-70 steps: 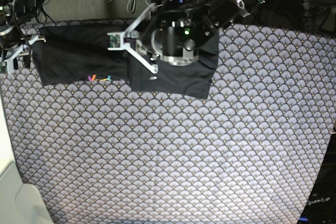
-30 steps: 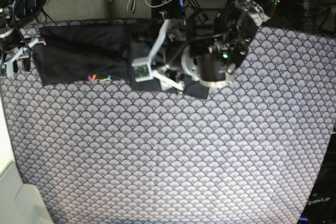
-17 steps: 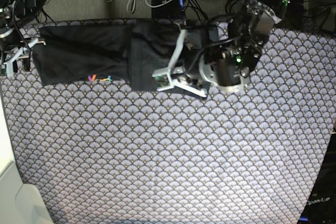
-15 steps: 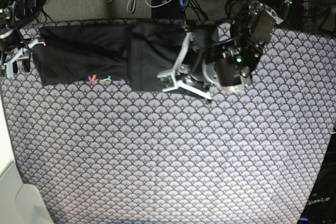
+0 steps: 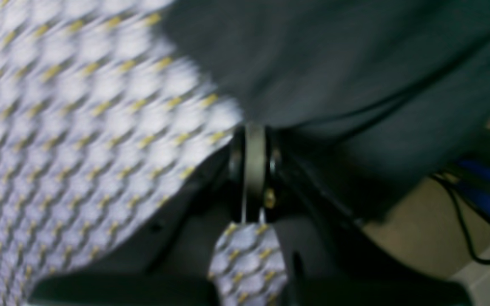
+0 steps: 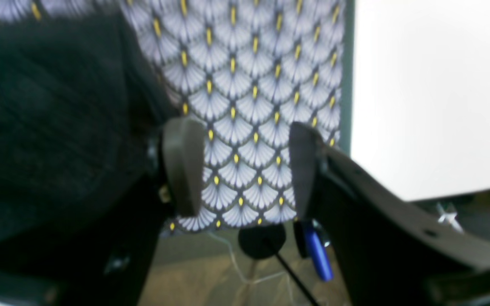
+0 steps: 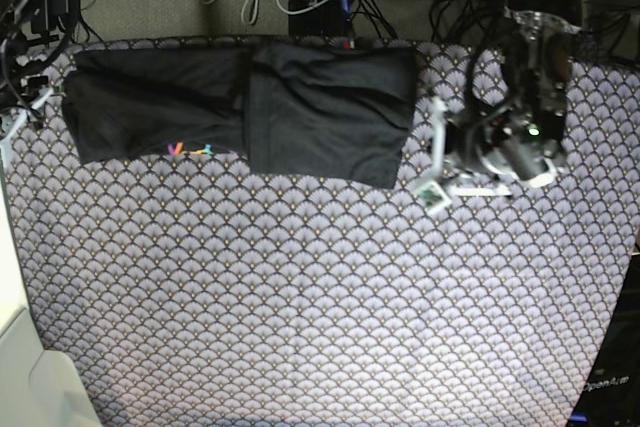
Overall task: Fold the T-shirt properly
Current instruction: 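Open the left gripper and withdraw it away from the shirt, then release the shirt end with the right gripper and raise it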
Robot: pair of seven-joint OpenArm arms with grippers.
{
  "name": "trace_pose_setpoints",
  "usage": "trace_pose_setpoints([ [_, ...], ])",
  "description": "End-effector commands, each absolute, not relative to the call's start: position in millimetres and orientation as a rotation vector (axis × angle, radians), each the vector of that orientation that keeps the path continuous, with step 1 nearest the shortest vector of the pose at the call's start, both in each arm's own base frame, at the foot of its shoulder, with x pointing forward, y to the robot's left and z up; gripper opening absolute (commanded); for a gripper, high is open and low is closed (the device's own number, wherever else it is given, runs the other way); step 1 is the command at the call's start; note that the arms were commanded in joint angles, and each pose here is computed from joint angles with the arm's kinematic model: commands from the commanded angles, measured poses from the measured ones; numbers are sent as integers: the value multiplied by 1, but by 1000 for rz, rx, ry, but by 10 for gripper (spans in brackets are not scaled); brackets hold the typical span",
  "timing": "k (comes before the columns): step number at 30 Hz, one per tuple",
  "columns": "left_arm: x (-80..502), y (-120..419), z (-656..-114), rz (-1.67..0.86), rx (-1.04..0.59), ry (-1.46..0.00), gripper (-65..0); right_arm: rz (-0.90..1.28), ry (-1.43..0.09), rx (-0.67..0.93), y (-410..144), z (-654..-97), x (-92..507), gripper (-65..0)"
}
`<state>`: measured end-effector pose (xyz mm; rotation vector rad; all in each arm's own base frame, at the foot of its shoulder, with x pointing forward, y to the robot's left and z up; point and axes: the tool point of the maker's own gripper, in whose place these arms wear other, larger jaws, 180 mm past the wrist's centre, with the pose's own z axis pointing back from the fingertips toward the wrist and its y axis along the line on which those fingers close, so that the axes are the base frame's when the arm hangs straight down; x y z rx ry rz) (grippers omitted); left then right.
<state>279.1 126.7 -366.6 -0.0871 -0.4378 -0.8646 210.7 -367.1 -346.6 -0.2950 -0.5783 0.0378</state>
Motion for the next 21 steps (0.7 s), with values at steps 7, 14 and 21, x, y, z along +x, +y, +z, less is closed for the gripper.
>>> trace_pose_setpoints([
  [7, 300, 179, -334, -738, -51, -536, -645, 40, -532, -291, -363, -346, 212, -204],
  [14, 303, 208, -327, -677, -2, -544, -645, 28, -591, -117, -337, -359, 218, -169],
  [21, 296, 213, -330, -661, 0, -533, -645, -41, -516, -45, -356, -388, 221, -169],
])
